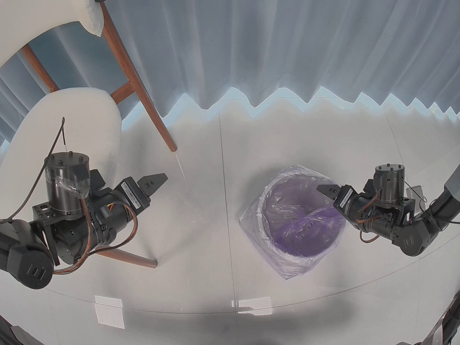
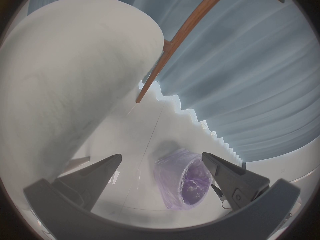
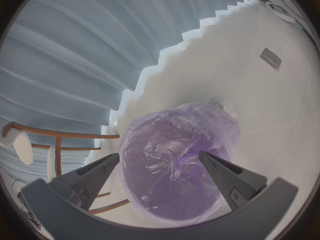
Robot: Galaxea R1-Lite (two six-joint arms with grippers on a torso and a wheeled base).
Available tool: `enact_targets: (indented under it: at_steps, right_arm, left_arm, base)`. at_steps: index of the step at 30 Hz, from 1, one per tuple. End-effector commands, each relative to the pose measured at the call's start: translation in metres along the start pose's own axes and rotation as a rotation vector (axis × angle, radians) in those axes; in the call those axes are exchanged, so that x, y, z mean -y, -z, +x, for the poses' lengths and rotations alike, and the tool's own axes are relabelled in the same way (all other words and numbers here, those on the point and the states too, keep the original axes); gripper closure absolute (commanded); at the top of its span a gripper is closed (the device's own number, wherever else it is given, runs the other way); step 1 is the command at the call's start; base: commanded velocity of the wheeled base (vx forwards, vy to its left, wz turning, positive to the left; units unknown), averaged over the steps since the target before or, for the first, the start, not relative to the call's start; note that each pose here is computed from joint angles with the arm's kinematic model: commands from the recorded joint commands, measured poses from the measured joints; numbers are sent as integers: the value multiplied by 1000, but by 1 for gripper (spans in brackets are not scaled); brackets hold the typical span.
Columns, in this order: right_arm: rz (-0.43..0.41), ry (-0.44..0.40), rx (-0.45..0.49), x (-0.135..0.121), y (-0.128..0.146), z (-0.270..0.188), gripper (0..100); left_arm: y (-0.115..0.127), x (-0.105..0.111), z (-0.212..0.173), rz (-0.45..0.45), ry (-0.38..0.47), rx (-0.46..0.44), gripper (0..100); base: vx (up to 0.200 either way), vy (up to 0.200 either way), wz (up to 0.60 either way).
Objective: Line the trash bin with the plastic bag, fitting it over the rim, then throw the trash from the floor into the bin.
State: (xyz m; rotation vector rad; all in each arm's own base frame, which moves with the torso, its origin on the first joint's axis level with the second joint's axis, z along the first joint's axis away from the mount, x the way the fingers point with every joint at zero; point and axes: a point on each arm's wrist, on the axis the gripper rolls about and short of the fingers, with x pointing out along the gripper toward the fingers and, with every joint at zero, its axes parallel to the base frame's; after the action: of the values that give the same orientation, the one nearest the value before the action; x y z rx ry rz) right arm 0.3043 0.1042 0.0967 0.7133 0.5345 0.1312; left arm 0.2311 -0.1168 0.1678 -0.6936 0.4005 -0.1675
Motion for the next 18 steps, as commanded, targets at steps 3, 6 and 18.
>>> enact_targets:
  at_steps: [3, 6, 18]
  right_arm:
    - [-63, -10, -26, -27, -10, 18, 0]
    - [-100, 11, -43, -20, -6, 23, 0]
    - [-186, 79, -103, -11, 6, 42, 0]
  left_arm:
    - [-13, -16, -27, -5, -12, 50, 0]
    - [-22, -24, -31, 52, 1, 41, 0]
    - [-20, -21, -36, 135, 46, 31, 0]
  base:
    - [0, 0, 0]
    - [200, 0, 0]
    - [83, 0, 0]
